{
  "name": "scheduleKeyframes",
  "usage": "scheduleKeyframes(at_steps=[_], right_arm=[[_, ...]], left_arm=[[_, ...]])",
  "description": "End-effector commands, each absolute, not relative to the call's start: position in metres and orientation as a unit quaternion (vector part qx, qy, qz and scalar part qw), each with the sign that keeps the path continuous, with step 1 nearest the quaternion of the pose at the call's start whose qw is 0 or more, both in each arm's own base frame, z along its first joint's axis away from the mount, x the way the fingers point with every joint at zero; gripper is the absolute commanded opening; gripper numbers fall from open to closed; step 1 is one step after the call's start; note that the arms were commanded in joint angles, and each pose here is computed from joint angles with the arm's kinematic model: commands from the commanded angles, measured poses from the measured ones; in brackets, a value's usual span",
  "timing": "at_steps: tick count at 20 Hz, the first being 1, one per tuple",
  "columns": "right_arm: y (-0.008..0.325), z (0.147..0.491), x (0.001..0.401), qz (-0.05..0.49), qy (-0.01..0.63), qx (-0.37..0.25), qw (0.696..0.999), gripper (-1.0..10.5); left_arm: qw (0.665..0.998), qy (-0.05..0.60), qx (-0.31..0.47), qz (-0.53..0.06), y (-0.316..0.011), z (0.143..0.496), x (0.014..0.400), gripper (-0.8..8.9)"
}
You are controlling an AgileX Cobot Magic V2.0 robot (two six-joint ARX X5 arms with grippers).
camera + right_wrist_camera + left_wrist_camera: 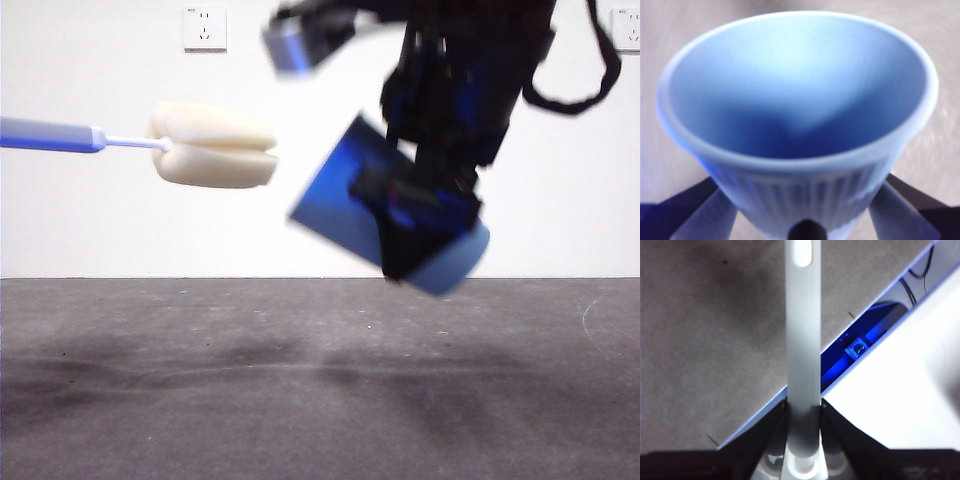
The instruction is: Pick up the cup brush,pick up the cup,insert the brush into the cup,clean the cup,put the cup brush back,put the cup back to the fixed position on the table
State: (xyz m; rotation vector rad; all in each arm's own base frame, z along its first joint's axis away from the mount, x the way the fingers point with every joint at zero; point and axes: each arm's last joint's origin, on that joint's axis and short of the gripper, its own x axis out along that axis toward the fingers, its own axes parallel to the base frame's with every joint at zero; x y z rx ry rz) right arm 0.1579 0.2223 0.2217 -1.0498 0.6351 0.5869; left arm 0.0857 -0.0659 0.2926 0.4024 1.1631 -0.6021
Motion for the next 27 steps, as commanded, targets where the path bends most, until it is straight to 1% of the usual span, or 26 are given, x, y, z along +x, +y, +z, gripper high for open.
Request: scheduleKeyframes(at_steps=[1, 5, 8, 11, 14, 16, 18, 22, 27], right_arm=[[0.217, 0.236, 0.154, 0.239, 0.301, -0.373, 0.845, -0.1], [0.204, 0.261, 0.146, 0.223, 0.281, -0.28, 0.89, -0.1], [0.192, 0.281, 0.138, 0.219, 0.259, -0.222, 0.914, -0.1], [0.179, 0.298, 0.13, 0.219, 0.234, -0.179, 0.93, -0.1], [0.161, 0.318, 0.118, 0.222, 0.2, -0.135, 0.944, -0.1], [0.151, 0.327, 0.112, 0.225, 0.182, -0.118, 0.95, -0.1], [0.144, 0.332, 0.108, 0.226, 0.171, -0.107, 0.953, -0.1], [0.138, 0.334, 0.104, 0.227, 0.171, -0.108, 0.953, -0.1], [0.138, 0.334, 0.104, 0.226, 0.174, -0.111, 0.952, -0.1]], left_arm=[[0.817, 0.509, 0.108, -0.247, -0.072, 0.296, 0.095, -0.09], [0.86, 0.458, 0.05, -0.217, -0.085, 0.299, 0.114, -0.09], [0.877, 0.442, 0.025, -0.183, -0.094, 0.297, 0.131, -0.09], [0.88, 0.445, 0.007, -0.168, -0.102, 0.29, 0.15, -0.09], [0.873, 0.463, -0.019, -0.152, -0.118, 0.272, 0.18, -0.09], [0.864, 0.478, -0.039, -0.152, -0.129, 0.257, 0.198, -0.09], [0.86, 0.488, -0.057, -0.141, -0.138, 0.243, 0.211, -0.09], [0.846, 0.519, -0.057, -0.112, -0.147, 0.218, 0.226, -0.09], [0.844, 0.529, -0.056, -0.072, -0.153, 0.196, 0.237, -0.09]])
